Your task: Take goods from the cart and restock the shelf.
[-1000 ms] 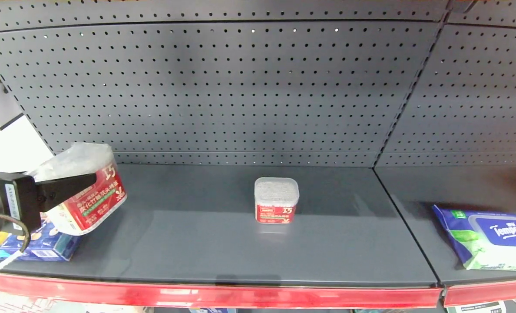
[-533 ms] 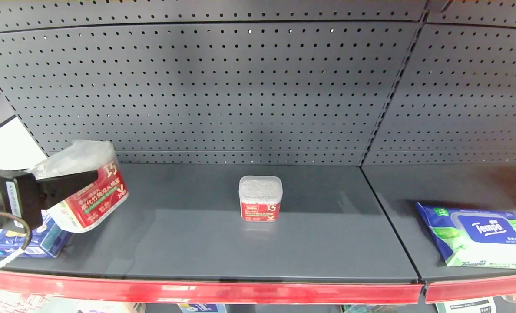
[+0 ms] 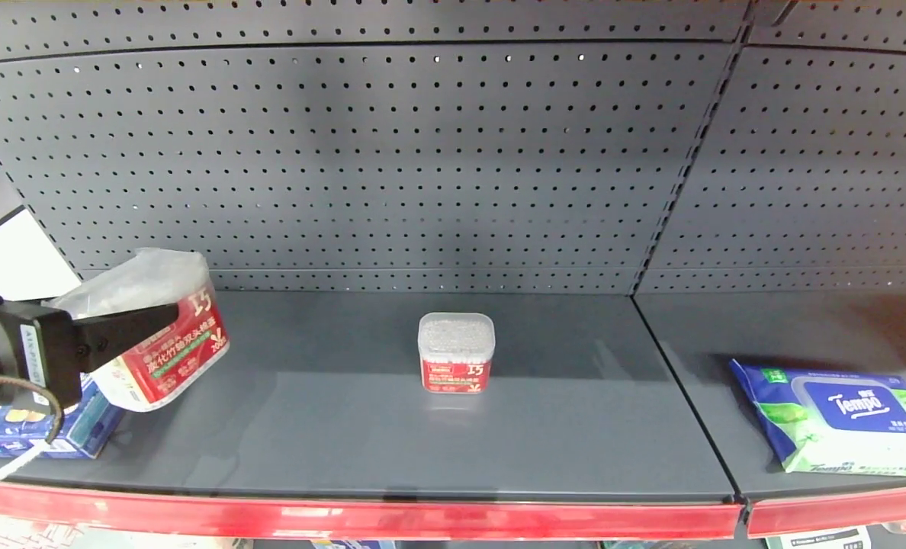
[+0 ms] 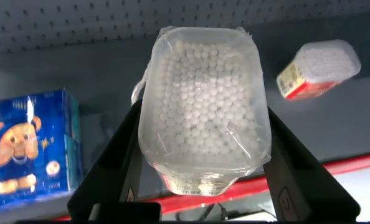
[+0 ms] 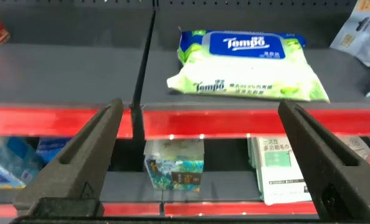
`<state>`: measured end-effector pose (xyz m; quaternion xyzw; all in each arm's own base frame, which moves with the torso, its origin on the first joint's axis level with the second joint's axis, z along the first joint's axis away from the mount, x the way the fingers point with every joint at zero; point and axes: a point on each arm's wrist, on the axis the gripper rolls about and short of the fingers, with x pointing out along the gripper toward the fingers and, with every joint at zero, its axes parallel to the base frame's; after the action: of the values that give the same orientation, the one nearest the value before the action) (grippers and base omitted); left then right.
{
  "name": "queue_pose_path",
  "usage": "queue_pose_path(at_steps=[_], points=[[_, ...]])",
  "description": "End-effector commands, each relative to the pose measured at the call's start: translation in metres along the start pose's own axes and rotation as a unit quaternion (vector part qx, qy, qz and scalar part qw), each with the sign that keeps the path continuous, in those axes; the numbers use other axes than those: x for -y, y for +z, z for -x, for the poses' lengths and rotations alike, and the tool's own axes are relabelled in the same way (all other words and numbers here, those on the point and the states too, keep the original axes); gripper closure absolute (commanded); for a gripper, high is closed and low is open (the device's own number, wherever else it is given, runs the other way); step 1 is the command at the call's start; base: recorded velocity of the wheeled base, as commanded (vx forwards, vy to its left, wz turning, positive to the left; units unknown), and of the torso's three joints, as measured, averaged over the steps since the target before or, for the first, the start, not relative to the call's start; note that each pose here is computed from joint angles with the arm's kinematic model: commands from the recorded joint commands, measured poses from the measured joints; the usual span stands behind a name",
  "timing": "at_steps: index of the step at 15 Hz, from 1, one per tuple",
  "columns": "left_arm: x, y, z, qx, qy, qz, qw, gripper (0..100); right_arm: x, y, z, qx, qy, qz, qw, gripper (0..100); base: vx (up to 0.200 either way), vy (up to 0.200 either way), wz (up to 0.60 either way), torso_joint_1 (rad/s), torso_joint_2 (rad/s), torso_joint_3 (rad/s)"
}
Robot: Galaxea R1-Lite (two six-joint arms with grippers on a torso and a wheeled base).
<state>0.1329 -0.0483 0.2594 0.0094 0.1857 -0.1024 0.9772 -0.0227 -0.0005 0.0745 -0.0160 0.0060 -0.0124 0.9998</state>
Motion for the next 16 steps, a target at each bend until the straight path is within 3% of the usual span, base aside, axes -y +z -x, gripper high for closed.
queue_pose_path(at_steps=[1,8,10,11,12,13,14,16], points=[[0.0,-0.001,0.0,0.0,0.0,0.0,1.0,100,0.0,0.0,0.0,-0.001,0.0,0.0,1.0,0,0.0,0.0,0.0,0.0,0.0,0.0],[0.0,0.0,-0.001,0.0,0.0,-0.002,1.0,100,0.0,0.0,-0.002,-0.015,0.004,0.007,1.0,0,0.0,0.0,0.0,0.0,0.0,0.0],[0.0,0.0,-0.001,0.0,0.001,-0.015,0.9999,100,-0.001,0.002,-0.002,-0.012,0.022,0.025,0.999,0,0.0,0.0,0.0,0.0,0.0,0.0],[0.0,0.0,0.0,0.001,0.001,-0.015,0.9999,100,0.0,0.031,-0.003,-0.006,0.031,0.019,0.999,0,0.0,0.0,0.0,0.0,0.0,0.0],[0.0,0.0,-0.001,-0.001,0.001,-0.016,0.9999,100,0.001,0.097,-0.022,-0.019,0.041,-0.032,0.998,0,0.0,0.0,0.0,0.0,0.0,0.0],[0.0,-0.003,-0.003,-0.007,0.0,-0.018,0.9998,100,0.001,0.139,-0.038,-0.016,0.07,-0.053,0.996,0,0.0,0.0,0.0,0.0,0.0,0.0],[0.001,-0.003,-0.004,-0.008,0.0,-0.021,0.9998,100,-0.003,0.155,-0.054,-0.03,0.125,-0.039,0.991,0,0.0,0.0,0.0,0.0,0.0,0.0],[0.001,-0.002,-0.008,0.001,-0.001,-0.029,0.9996,100,-0.013,0.152,-0.088,-0.082,0.194,0.03,0.977,0,0.0,0.0,0.0,0.0,0.0,0.0]])
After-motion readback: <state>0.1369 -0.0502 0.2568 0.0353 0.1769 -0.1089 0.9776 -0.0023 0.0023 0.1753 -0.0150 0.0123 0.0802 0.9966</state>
